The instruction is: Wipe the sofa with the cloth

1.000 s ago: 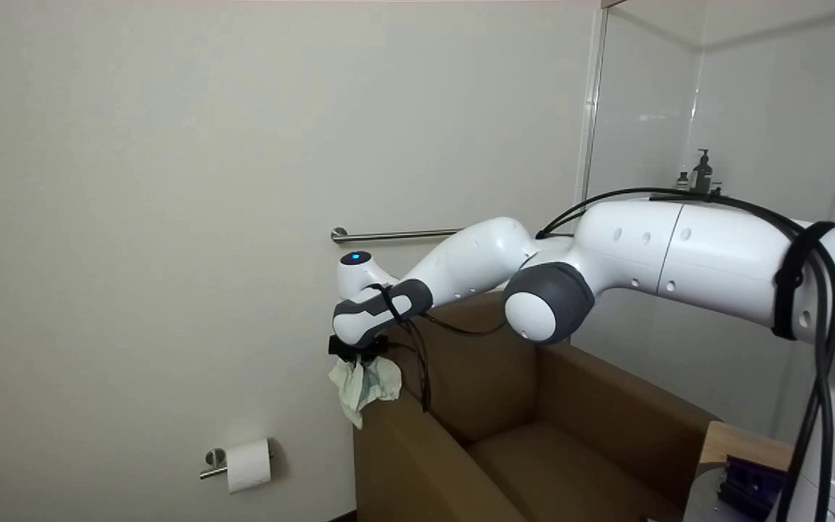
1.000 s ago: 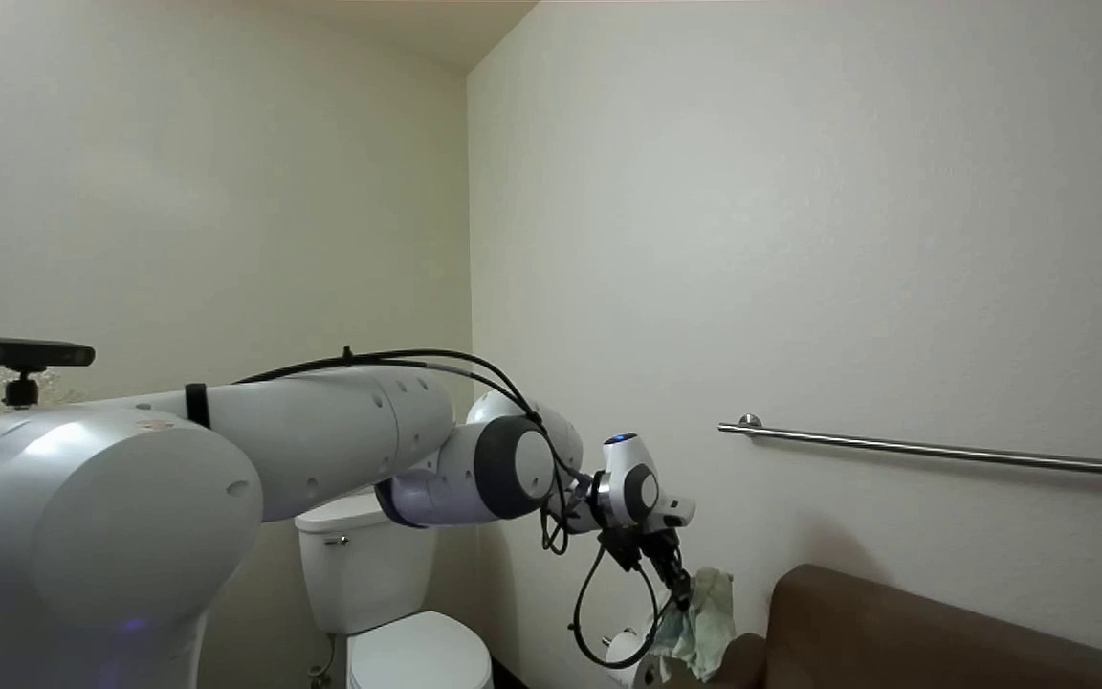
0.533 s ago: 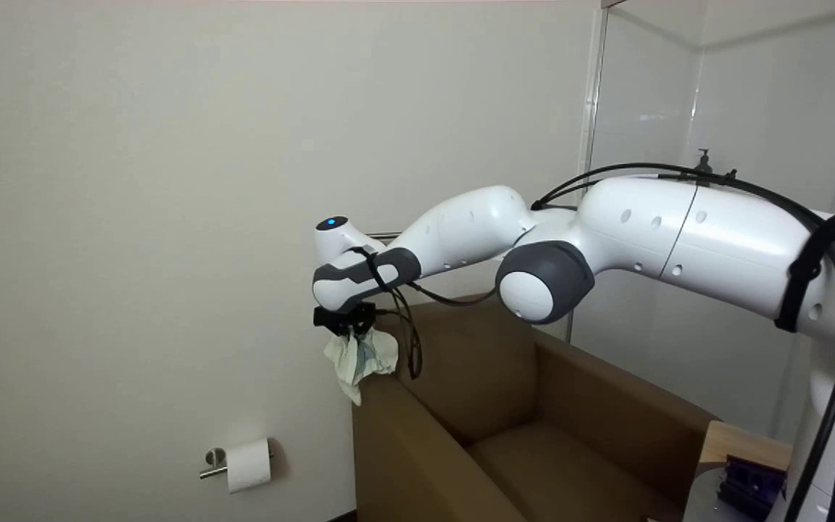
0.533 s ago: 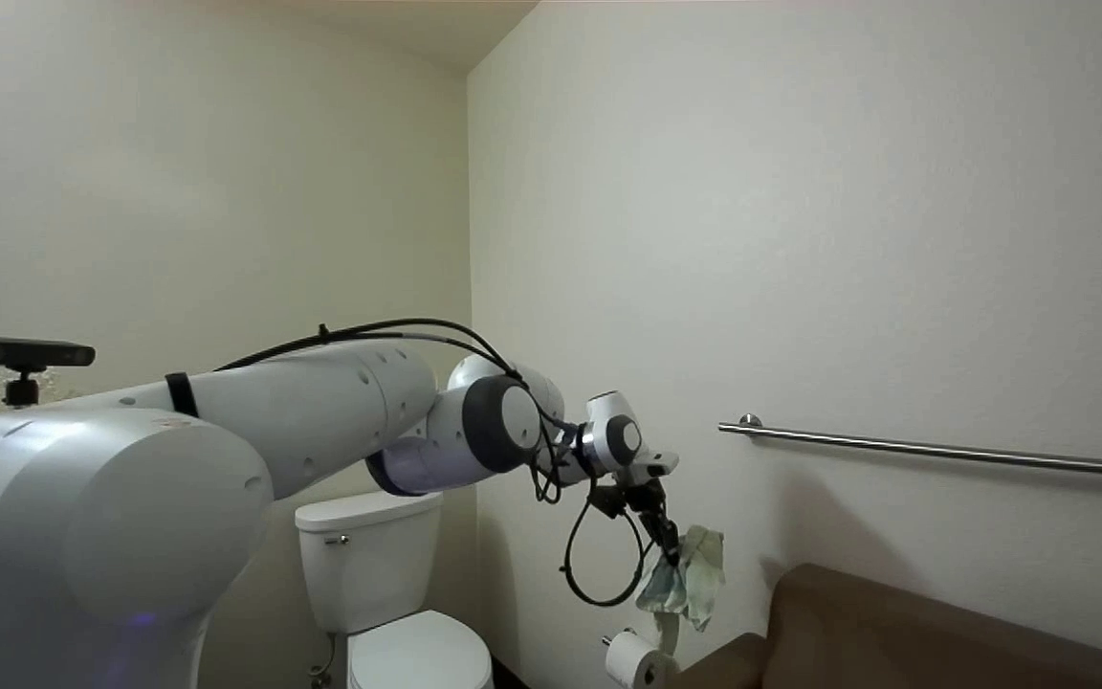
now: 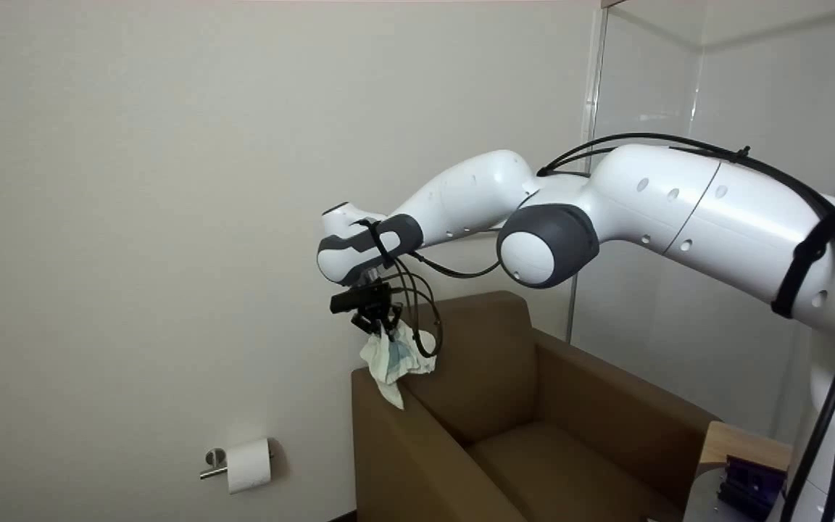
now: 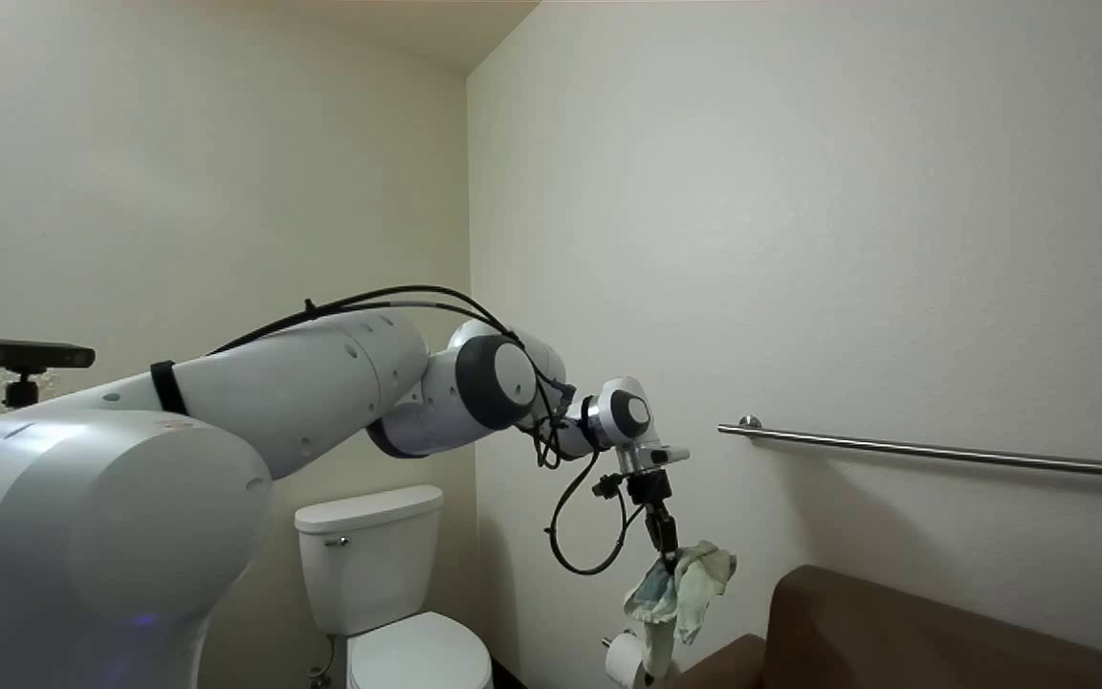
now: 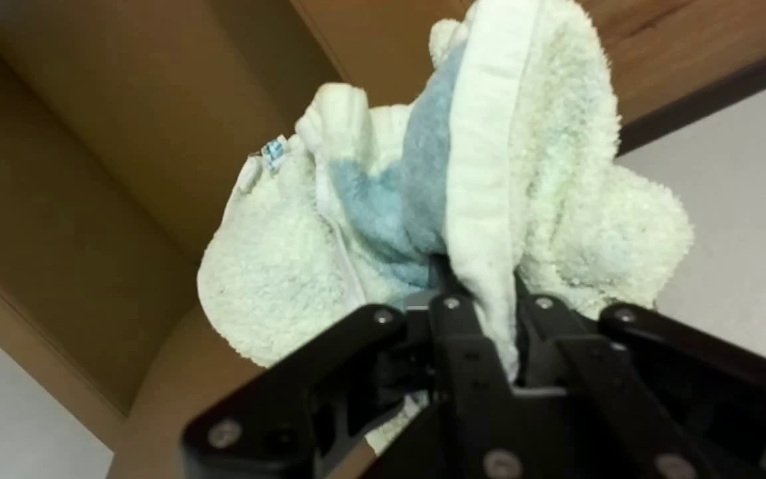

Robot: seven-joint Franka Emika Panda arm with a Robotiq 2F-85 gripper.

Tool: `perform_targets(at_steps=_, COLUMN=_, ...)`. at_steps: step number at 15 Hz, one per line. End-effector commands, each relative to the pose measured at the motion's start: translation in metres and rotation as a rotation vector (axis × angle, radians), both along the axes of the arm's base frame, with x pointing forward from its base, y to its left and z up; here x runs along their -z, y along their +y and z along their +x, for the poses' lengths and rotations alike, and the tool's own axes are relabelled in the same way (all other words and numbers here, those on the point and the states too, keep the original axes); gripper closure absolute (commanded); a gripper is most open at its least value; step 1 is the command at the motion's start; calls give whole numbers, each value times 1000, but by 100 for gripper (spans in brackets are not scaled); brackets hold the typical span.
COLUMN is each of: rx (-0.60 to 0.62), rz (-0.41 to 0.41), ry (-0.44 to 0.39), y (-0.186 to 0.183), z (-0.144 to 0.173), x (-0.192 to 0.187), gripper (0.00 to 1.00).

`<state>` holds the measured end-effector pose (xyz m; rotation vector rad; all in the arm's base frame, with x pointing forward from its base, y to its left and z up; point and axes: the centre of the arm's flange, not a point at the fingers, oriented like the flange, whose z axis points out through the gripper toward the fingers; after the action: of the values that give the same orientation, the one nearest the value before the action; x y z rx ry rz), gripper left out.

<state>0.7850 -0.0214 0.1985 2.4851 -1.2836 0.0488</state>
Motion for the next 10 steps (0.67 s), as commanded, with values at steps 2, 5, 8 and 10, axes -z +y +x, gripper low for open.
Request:
perform_targets(at_steps=2, rx=117, rz=123, ry=172, y=-29, z=-86, x=40, gripper=92)
perform_targets(at_steps=5, rx=154, rz=213, ry=289, y=-39, z=-118, x=93, gripper=92)
perform_targets(at_steps=8, rx=181, rz=310, ry=399, y=-44, z=-141, x=141, gripper=92)
perform_targets(at_steps=10, rx=178, rz=369, ry=454, y=-46, z=-148, x=169, gripper=92)
